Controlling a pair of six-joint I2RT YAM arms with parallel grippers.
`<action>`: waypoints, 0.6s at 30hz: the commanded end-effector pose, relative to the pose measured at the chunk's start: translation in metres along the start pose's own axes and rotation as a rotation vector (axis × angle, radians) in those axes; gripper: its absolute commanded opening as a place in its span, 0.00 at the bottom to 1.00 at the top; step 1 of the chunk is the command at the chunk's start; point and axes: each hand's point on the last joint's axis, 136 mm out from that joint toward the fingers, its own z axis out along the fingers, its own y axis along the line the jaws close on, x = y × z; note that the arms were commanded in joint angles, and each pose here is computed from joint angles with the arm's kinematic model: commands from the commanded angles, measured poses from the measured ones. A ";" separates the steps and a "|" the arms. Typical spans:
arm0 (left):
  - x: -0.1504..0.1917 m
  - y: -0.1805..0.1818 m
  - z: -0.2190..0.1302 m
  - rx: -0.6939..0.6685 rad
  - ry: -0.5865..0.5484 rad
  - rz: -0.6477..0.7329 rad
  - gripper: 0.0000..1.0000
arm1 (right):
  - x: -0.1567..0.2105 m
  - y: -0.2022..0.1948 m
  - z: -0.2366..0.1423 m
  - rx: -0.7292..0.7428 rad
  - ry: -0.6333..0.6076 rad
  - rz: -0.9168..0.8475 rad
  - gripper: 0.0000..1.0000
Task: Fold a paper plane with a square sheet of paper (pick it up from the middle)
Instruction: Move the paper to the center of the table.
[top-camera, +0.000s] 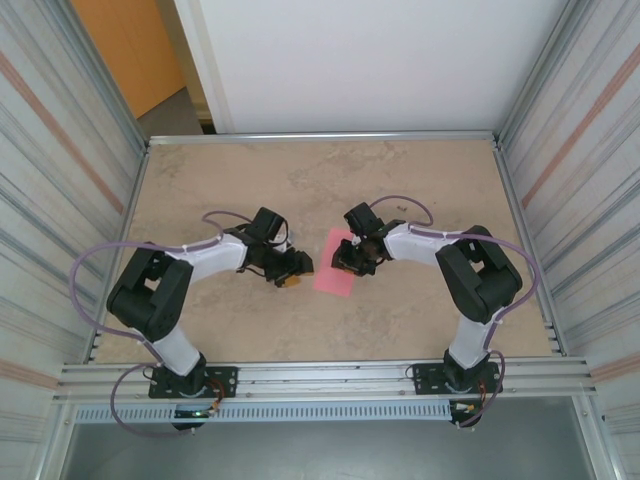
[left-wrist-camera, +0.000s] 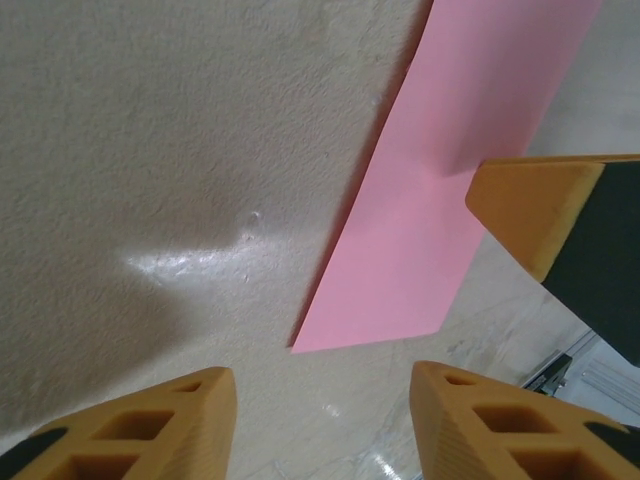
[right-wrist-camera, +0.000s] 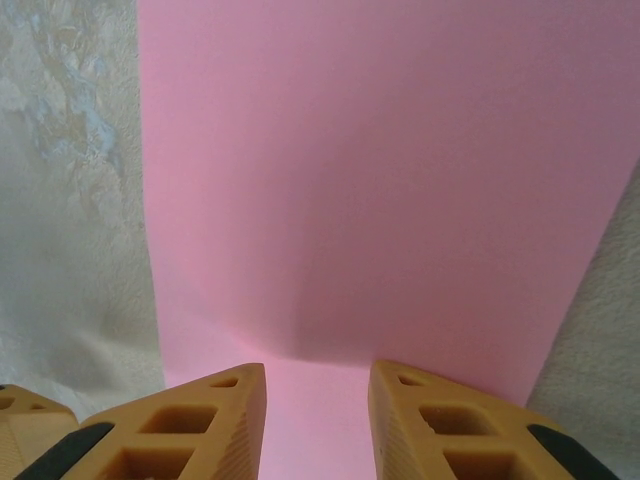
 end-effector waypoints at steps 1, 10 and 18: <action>0.002 -0.012 0.005 0.022 0.032 0.034 0.46 | 0.018 -0.037 0.012 0.111 0.083 0.019 0.32; 0.006 -0.009 0.015 -0.019 0.057 0.052 0.41 | 0.021 -0.043 0.015 0.112 0.105 0.017 0.27; 0.009 -0.006 0.024 -0.047 0.078 0.068 0.40 | 0.026 -0.041 0.021 0.046 0.163 0.058 0.27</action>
